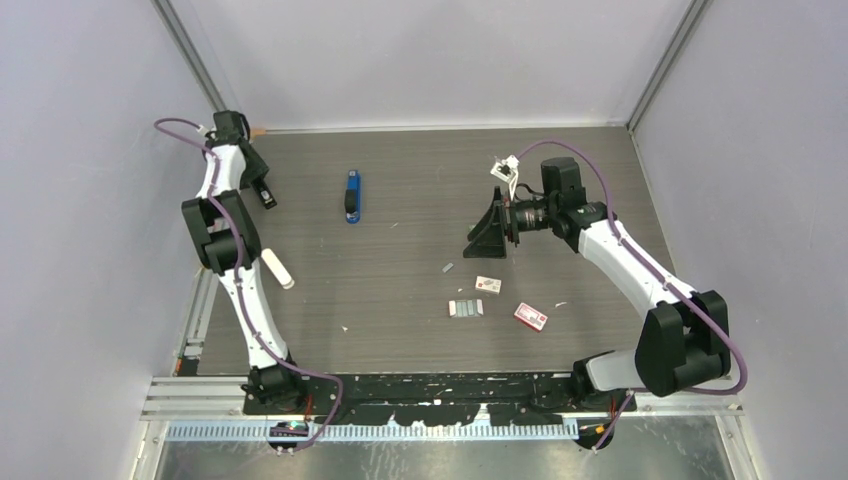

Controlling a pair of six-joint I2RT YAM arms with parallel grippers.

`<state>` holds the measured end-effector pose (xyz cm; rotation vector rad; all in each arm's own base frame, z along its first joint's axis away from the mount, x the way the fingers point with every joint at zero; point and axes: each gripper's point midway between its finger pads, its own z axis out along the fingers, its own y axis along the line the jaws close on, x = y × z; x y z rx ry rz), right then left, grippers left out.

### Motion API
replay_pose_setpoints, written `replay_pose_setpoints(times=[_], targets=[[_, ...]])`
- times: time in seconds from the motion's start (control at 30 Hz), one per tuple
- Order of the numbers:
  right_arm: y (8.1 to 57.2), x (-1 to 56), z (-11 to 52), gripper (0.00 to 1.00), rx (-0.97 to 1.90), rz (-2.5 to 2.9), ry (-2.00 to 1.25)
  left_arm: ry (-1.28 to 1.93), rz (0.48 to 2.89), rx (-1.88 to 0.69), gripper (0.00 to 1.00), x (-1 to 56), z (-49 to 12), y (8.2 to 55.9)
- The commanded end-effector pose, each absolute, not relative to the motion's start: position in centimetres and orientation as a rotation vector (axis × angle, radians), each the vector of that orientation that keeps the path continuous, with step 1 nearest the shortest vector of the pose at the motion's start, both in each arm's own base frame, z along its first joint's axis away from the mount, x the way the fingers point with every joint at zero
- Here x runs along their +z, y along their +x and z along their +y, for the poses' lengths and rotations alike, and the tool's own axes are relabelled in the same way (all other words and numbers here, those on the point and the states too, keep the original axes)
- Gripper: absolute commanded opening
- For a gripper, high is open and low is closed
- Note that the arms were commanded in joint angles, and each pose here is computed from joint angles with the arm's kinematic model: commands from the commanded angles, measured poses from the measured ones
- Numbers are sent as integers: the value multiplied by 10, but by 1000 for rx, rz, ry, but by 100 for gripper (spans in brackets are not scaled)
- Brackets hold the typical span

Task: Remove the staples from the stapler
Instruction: Pick up the stapler from the center of the board.

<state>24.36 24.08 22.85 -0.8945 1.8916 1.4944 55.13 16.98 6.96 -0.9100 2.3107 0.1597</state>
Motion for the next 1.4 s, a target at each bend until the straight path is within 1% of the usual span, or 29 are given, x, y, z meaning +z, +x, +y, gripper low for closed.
replay_pose_setpoints(times=[0.0, 0.13, 0.2, 0.23, 0.33, 0.37, 0.4, 0.47, 0.6, 0.67, 0.77, 0.9, 1.17, 1.23, 1.37], targets=[[248, 242, 243, 99, 1468, 1817, -962, -901, 2303, 208, 46, 75, 177, 556], [246, 244, 243, 100, 1466, 1813, -968, -906, 2321, 208, 45, 68, 177, 555], [246, 245, 243, 100, 1463, 1809, -972, -902, 2323, 201, 42, 68, 176, 556], [245, 245, 243, 100, 1462, 1809, -974, -899, 2323, 195, 37, 67, 175, 556], [244, 245, 242, 100, 1463, 1806, -984, -888, 2326, 173, 10, 69, 172, 557], [244, 245, 242, 100, 1465, 1807, -984, -884, 2328, 165, 4, 71, 170, 557], [244, 246, 242, 100, 1466, 1805, -986, -877, 2327, 148, 0, 75, 168, 557], [243, 247, 242, 100, 1468, 1803, -986, -858, 2320, 120, 0, 88, 163, 555], [241, 249, 242, 99, 1472, 1792, -993, -767, 2236, 71, 0, 139, 149, 547], [240, 251, 242, 99, 1475, 1788, -994, -710, 2186, -10, 0, 165, 133, 541], [240, 251, 243, 100, 1486, 1792, -988, -582, 2145, -175, 0, 187, 98, 523], [241, 252, 245, 100, 1532, 1804, -949, -511, 2068, -307, 0, 214, 67, 491], [252, 251, 249, 99, 1539, 1816, -838, -378, 1907, -713, 0, 233, -15, 411], [251, 252, 249, 100, 1533, 1807, -836, -261, 1846, -789, 0, 248, -39, 389], [247, 249, 249, 100, 1507, 1790, -871, -44, 1805, -895, 0, 252, -85, 338]])
